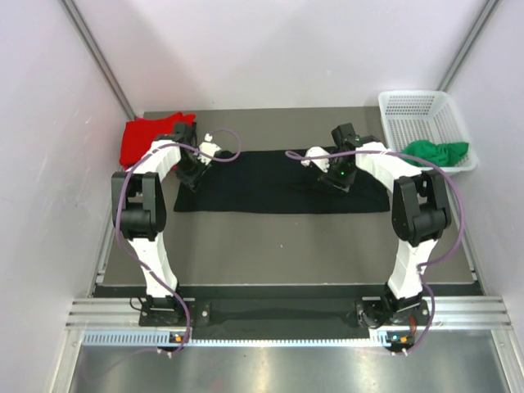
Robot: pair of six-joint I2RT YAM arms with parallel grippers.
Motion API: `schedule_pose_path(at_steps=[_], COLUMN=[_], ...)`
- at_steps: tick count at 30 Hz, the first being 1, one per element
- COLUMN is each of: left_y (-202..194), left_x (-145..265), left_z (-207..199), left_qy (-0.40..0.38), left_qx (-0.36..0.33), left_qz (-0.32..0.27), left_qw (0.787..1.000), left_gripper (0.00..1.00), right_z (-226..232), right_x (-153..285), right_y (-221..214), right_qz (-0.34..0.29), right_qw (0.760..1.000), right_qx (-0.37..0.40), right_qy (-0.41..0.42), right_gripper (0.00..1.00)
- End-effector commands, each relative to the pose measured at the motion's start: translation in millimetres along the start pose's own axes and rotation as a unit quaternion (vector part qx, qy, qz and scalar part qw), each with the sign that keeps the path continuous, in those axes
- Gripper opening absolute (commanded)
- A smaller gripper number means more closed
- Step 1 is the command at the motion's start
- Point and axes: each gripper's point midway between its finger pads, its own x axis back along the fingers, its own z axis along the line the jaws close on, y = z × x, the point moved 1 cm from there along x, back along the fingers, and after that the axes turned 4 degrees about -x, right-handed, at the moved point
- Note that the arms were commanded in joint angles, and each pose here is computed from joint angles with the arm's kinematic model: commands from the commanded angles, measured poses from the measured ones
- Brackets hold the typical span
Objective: Fold and stack the t-shirts
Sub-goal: Fold the tshirt
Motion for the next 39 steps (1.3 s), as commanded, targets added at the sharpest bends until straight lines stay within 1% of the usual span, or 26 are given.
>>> schedule_pose_path(at_steps=[1,12,21,22,24,25,26,29,31,35,39], left_y=[9.3,7.4,6.3,6.4,6.6,6.4,6.3,7.8,7.5,10.1,12.7], left_x=[4.0,1.5,3.3,3.3,3.0,2.5,2.3,2.2,1.9,1.8,1.1], left_z=[3.3,2.7,3.9,4.3,4.5,4.4,4.4,4.4,4.4,5.3,5.7], left_qy=[0.004,0.003,0.007,0.008,0.008,0.008,0.007,0.007,0.007,0.006,0.003], left_qx=[-0.009,-0.003,-0.004,-0.004,-0.003,-0.003,-0.002,-0.001,0.000,0.000,0.002], left_qz=[-0.012,-0.008,-0.005,-0.005,-0.005,-0.004,-0.005,-0.006,-0.006,-0.010,-0.012], left_qw=[1.000,1.000,1.000,1.000,1.000,1.000,1.000,1.000,1.000,1.000,1.000], left_gripper=[0.29,0.29,0.29,0.30,0.29,0.29,0.29,0.29,0.30,0.30,0.29], right_z=[1.1,3.4,-2.5,-2.5,-1.9,-2.0,-3.2,-8.5,-16.5,-31.9,-38.7], right_x=[9.3,-5.5,-19.9,-20.9,-22.0,-21.6,-20.3,-15.9,-6.8,14.0,28.8], right_y=[8.3,-0.5,-4.1,-5.0,-6.0,-5.9,-5.0,-4.2,1.2,15.8,30.6], right_qz=[-0.021,-0.007,0.000,0.001,0.002,0.002,0.001,0.004,-0.003,-0.019,-0.030], right_qw=[1.000,1.000,1.000,1.000,0.999,0.999,1.000,1.000,1.000,0.999,0.998], right_qx=[0.010,0.010,0.005,0.004,0.004,0.004,0.005,0.003,0.004,0.004,0.011], right_qy=[0.007,0.027,0.028,0.029,0.033,0.033,0.030,0.014,-0.004,-0.037,-0.053], right_gripper=[0.44,0.44,0.44,0.42,0.34,0.24,0.18,0.08,0.06,0.05,0.09])
